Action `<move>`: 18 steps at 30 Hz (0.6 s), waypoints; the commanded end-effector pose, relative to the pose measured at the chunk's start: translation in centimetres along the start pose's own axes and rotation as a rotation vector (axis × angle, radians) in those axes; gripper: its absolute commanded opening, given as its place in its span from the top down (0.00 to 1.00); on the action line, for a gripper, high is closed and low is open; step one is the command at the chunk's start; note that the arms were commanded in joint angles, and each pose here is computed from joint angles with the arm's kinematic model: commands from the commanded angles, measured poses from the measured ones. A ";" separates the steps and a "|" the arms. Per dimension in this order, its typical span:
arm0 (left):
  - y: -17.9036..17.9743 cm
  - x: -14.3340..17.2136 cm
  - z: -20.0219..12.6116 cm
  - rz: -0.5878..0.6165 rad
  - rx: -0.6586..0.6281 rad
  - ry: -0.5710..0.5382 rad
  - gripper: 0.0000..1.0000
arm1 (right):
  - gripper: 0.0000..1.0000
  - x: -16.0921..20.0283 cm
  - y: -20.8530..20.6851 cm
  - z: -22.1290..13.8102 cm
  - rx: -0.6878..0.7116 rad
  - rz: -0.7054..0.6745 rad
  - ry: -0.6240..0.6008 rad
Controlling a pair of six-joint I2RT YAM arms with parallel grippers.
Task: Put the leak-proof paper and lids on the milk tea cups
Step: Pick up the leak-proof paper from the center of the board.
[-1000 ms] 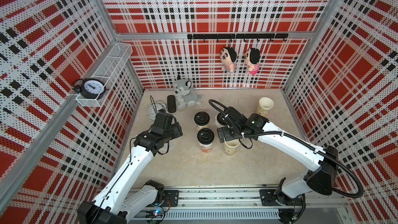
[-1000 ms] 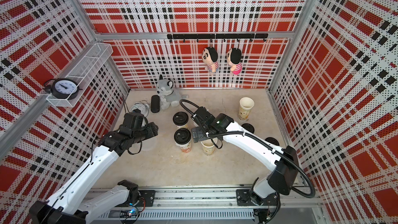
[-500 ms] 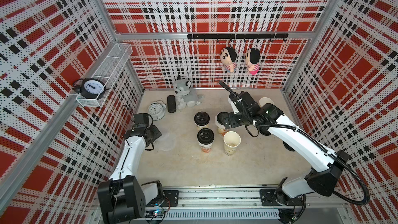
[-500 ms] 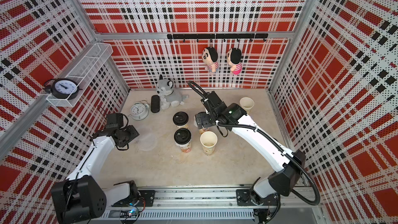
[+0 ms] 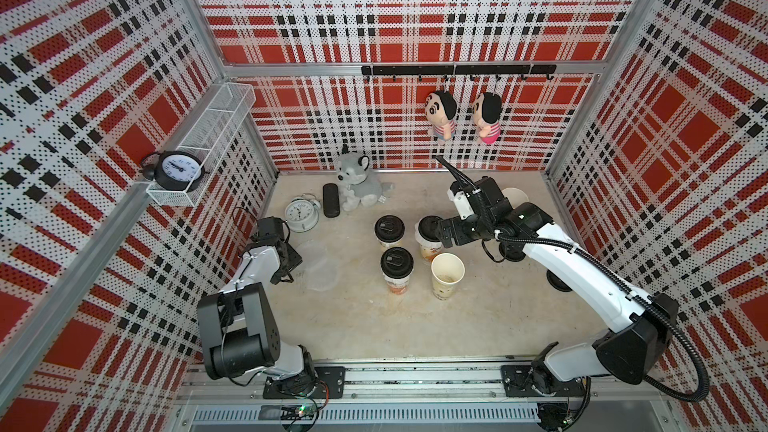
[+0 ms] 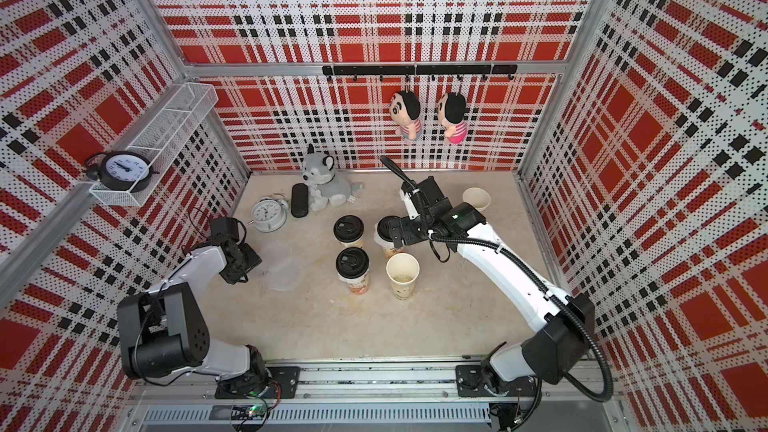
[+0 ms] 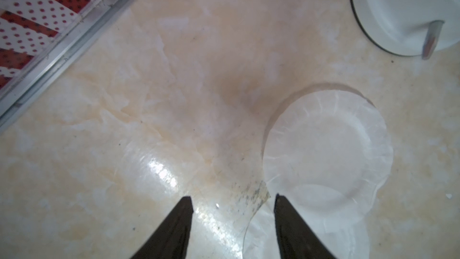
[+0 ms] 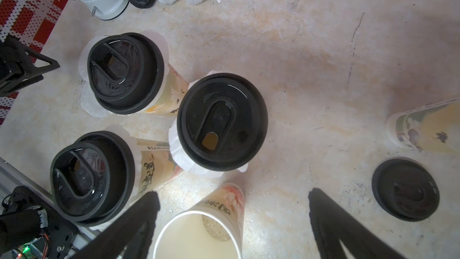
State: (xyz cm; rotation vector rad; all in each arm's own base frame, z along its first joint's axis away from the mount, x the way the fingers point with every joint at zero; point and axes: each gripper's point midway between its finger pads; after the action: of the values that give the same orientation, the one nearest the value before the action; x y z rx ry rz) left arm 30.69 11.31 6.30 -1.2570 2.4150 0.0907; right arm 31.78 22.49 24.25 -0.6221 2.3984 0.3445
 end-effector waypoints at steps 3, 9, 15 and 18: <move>-1.9 -1.0 0.9 0.076 -0.005 -0.019 0.45 | 0.04 -1.0 0.3 -0.8 -0.035 -0.015 -0.063; -2.9 0.4 2.4 0.161 -0.021 0.065 0.49 | 0.04 -0.8 0.1 -0.9 -0.032 -0.005 -0.059; -2.8 1.4 4.0 0.207 -0.049 0.121 0.53 | 0.04 -0.5 0.1 -0.7 -0.033 0.004 -0.051; -2.8 1.5 4.7 0.218 -0.061 0.134 0.55 | 0.04 -0.4 0.1 -0.6 -0.033 0.008 -0.048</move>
State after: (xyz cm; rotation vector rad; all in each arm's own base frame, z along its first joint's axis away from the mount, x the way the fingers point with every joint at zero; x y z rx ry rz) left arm 33.30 9.63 1.93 -1.0868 2.6486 0.1395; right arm 31.83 22.73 24.52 -0.6231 2.3732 0.3870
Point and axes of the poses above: each gripper's point midway between its finger pads, its own z axis out along the fingers, its own y axis along the line the jaws close on, x = y × z, and after that the axes turned 7 degrees about -z, right-handed
